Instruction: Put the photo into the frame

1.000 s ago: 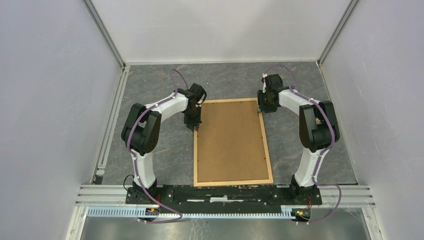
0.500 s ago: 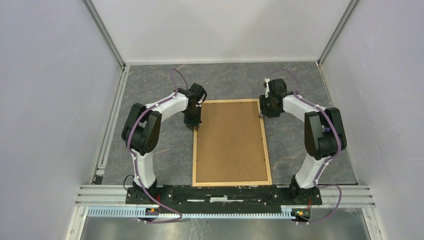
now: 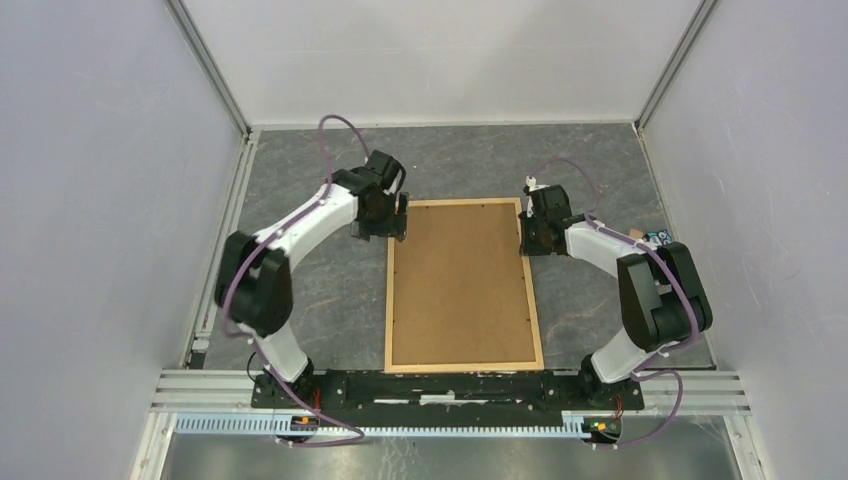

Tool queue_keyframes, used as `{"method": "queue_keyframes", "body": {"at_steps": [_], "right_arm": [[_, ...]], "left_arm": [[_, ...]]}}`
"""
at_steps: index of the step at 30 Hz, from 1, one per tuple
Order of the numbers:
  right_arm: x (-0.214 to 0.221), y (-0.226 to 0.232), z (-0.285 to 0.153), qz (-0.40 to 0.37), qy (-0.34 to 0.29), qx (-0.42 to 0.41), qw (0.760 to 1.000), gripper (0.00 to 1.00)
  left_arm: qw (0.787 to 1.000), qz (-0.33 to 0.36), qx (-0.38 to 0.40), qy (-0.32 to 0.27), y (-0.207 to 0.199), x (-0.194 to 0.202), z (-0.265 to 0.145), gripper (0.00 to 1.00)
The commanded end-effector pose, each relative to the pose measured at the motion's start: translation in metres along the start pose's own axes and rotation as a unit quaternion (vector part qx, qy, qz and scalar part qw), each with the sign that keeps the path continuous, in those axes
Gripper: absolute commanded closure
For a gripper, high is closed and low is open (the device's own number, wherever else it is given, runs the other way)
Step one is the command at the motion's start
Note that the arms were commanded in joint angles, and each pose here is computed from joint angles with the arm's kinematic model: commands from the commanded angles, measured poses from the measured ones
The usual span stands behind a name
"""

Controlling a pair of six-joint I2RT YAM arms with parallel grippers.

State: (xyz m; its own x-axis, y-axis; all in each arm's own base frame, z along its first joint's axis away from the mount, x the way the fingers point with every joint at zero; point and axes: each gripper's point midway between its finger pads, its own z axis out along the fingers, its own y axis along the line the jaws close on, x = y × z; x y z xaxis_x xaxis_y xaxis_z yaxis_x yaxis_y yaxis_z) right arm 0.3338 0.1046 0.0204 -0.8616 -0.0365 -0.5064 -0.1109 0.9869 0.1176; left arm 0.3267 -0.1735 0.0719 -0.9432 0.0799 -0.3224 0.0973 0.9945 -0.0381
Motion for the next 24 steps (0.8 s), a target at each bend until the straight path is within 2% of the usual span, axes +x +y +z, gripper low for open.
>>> {"method": "queue_keyframes", "body": {"at_steps": [1,4,7,8,13,15,17,20,22,24], "right_arm": [[0.038,-0.017,0.004,0.010,0.028,0.056,0.998,0.83],[0.040,-0.022,0.004,0.013,0.017,0.066,0.998,0.91],[0.025,-0.033,0.007,-0.011,0.014,0.097,0.995,1.00],[0.013,-0.033,0.010,-0.025,0.004,0.098,0.995,1.00],[-0.038,-0.017,0.044,-0.147,-0.018,0.061,0.987,1.00],[-0.060,-0.006,0.054,-0.222,-0.038,0.053,0.973,1.00],[-0.080,0.006,0.061,-0.303,-0.066,0.060,0.949,1.00],[-0.105,0.019,0.073,-0.335,-0.060,0.055,0.939,1.00],[-0.119,0.034,0.080,-0.336,-0.064,0.030,0.939,0.95],[-0.133,0.050,0.084,-0.305,-0.056,0.008,0.951,0.76]], "left_arm": [[0.994,0.014,0.043,-0.103,-0.015,-0.017,-0.079,0.18],[0.992,0.017,0.073,-0.101,-0.029,0.005,-0.090,0.15],[0.994,-0.003,0.073,-0.083,-0.026,0.026,-0.078,0.14],[0.994,-0.010,0.073,-0.080,-0.025,0.030,-0.073,0.14],[0.995,-0.032,0.088,-0.043,-0.028,0.053,-0.051,0.09],[0.994,-0.054,0.093,-0.024,-0.024,0.066,-0.037,0.06],[0.990,-0.084,0.109,-0.003,-0.025,0.085,-0.019,0.00],[0.984,-0.115,0.135,0.017,-0.033,0.105,-0.002,0.00],[0.975,-0.119,0.183,0.026,-0.056,0.114,0.000,0.00],[0.972,-0.098,0.213,0.024,-0.083,0.115,-0.001,0.00]]}}
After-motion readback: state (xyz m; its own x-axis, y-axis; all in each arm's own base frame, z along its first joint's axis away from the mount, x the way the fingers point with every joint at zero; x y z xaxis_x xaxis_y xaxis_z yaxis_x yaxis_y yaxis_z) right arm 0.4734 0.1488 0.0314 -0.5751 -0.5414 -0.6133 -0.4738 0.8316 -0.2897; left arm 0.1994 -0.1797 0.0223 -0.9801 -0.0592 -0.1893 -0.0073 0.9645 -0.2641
